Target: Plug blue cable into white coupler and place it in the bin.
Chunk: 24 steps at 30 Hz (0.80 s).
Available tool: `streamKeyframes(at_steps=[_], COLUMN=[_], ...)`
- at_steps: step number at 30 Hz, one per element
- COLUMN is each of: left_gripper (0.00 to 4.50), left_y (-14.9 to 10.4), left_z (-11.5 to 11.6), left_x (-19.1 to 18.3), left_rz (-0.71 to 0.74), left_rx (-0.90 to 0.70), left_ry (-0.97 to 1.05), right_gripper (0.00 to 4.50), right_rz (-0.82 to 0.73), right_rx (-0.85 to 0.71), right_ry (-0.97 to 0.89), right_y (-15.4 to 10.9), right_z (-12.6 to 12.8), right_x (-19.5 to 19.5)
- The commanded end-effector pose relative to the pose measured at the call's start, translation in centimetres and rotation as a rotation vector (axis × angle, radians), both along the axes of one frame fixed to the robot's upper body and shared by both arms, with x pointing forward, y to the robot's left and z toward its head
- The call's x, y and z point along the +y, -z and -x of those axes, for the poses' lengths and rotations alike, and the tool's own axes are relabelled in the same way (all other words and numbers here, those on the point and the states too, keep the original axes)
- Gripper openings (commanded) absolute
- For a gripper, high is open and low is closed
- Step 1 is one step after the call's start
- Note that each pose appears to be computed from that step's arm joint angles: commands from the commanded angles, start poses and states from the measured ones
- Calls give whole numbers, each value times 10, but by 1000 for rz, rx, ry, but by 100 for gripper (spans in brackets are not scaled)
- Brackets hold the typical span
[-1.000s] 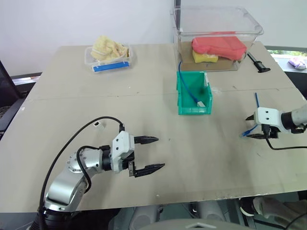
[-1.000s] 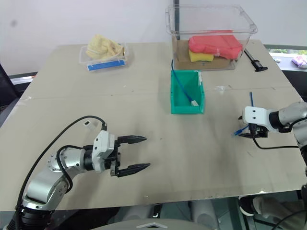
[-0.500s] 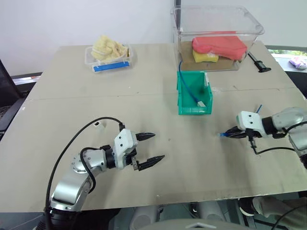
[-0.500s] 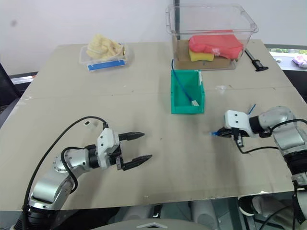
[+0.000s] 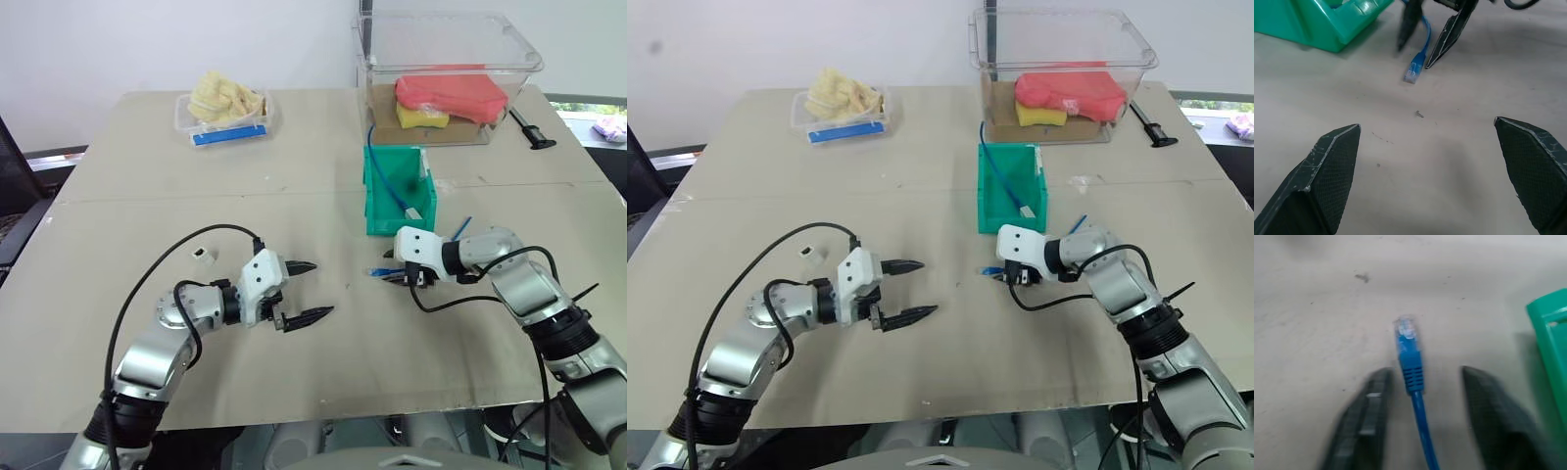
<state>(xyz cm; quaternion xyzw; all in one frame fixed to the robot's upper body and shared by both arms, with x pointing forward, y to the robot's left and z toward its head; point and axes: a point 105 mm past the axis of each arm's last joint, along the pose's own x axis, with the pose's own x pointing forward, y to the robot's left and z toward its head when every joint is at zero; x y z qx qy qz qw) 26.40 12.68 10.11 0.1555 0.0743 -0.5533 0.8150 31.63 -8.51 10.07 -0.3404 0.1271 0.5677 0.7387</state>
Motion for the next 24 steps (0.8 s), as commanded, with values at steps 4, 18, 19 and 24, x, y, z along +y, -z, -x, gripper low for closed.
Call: streamKeyframes(at_steps=[4, 18, 19, 24], left_gripper=[450, 450, 450, 367], left_y=[2, 15, 16, 21], left_z=[-16, -51, -54, -61], left_x=[-19, -55, -57, -67], left_rz=[-38, -102, -107, -133], left_rx=[24, 28, 32, 23], left_ry=[63, 96, 89, 114], right_gripper=[445, 445, 445, 450], right_rz=[-297, -379, -381, -375], right_rx=[30, -195, -204, -224], right_ry=[16, 436, 456, 505], right_y=[-40, -36, -37, -35], right_z=[42, 106, 108, 111], right_x=[-15, -95, -96, -96])
